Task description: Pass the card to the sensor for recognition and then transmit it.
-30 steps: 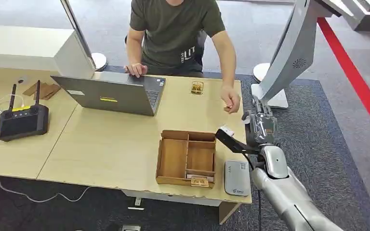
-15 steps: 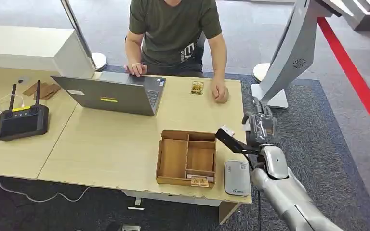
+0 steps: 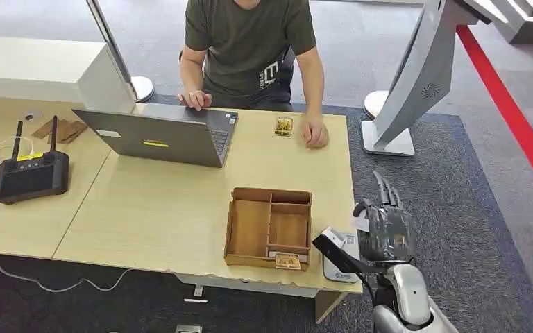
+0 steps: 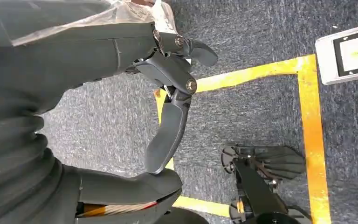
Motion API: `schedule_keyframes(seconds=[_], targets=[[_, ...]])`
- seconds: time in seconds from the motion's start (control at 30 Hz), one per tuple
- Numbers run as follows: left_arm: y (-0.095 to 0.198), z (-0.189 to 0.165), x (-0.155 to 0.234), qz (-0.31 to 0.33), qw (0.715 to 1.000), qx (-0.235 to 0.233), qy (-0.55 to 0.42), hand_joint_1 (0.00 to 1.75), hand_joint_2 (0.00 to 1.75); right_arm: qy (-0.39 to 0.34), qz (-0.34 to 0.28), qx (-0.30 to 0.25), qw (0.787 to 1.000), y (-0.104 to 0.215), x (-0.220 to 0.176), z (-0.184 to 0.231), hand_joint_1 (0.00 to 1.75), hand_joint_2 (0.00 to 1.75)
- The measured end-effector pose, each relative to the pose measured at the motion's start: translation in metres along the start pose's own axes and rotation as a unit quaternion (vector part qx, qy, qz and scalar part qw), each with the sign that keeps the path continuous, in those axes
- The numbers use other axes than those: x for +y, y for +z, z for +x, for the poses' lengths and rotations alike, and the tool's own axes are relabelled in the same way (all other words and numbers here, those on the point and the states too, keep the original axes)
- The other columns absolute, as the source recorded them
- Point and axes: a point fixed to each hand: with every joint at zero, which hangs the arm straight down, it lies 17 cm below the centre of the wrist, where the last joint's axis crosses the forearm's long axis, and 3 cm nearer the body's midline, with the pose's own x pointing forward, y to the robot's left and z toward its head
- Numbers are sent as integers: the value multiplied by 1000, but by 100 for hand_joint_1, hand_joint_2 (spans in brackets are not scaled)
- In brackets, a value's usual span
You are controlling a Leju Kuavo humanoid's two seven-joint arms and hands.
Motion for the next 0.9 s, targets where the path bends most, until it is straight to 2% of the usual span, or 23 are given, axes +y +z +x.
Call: schedule_keyframes(seconds=[0.4,0.67,0.9], targets=[[0,2,0,0,1000,-2,4,0,175,-32,19,-28,999,36,4,23,175,175],[0,3,0,-2,1000,-4,-1,0,175,-70,60,-28,995,43,27,29,175,175],[0,3,0,-2,1000,-4,-1,0,175,-72,62,-28,995,44,28,29,175,175]])
